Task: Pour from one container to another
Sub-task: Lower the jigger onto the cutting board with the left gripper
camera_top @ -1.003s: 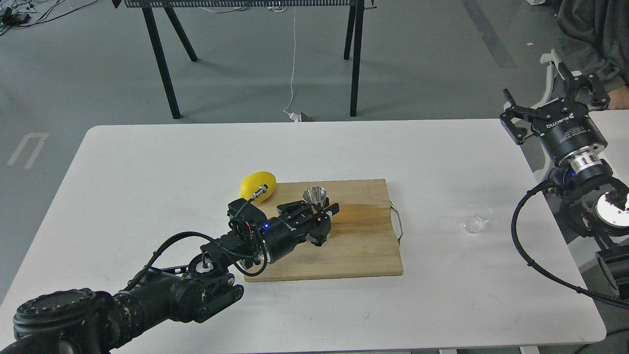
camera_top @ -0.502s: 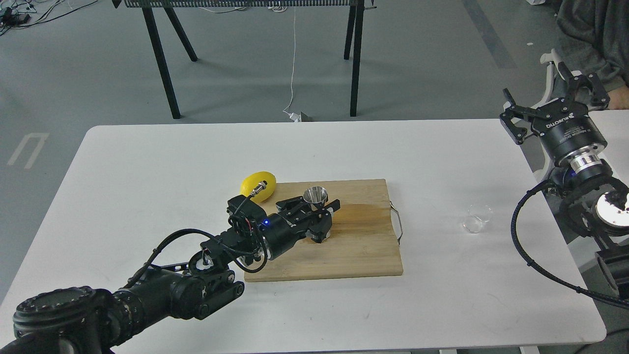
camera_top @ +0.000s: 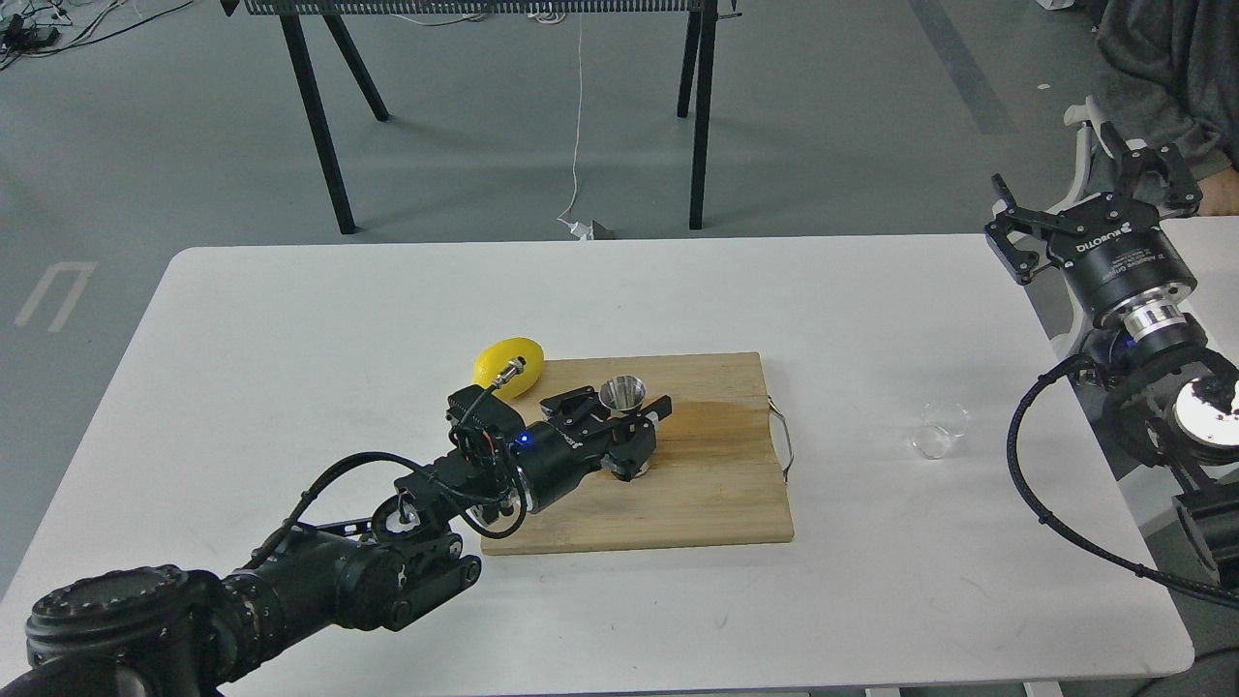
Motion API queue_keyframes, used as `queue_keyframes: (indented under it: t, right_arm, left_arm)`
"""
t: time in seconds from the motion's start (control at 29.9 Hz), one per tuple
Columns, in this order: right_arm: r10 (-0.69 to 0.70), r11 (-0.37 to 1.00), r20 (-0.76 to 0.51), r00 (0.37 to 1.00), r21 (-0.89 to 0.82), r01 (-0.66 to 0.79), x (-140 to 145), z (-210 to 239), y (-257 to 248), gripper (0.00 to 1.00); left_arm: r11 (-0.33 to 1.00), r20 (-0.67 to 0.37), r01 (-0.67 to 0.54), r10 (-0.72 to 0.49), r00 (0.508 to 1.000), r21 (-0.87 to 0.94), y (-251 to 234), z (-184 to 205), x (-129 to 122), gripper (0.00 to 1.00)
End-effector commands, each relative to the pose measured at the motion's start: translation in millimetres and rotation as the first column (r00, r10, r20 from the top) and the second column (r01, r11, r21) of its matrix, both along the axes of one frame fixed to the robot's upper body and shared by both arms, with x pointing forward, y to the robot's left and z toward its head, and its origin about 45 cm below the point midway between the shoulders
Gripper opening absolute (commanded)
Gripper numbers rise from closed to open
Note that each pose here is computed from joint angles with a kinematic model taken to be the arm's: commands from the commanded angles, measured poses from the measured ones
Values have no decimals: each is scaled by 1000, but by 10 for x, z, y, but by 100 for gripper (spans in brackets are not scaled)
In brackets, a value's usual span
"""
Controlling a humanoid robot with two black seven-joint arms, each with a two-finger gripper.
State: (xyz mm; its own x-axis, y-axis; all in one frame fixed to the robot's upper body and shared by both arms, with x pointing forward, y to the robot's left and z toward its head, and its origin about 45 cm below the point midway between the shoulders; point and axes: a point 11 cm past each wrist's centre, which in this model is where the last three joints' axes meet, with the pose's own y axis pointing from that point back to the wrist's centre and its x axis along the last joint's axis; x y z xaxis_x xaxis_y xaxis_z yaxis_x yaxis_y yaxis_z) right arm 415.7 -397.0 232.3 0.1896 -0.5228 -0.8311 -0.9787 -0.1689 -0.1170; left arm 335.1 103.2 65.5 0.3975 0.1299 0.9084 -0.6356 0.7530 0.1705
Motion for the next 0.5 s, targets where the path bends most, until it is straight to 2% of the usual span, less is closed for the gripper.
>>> queue_keyframes:
  t: [0.0,0.07,0.47]
  right_arm:
    - [0,1000,0,1000,0,0,0,3,-1,99]
    - [0,1000,-1,1000,0,0,-4,-3,-2,99]
    - [-5,1000,-8,1000,-6,5,-26,-24,-35,99]
  left_arm:
    - [1000,-4,0,0,1000,1,3,-17,-17,57]
    - [1000,-6,1,-1,1000,0,0,-20,-24,71]
    - [1000,-9,4,-4,1000,-1,-7,-30,-42,80]
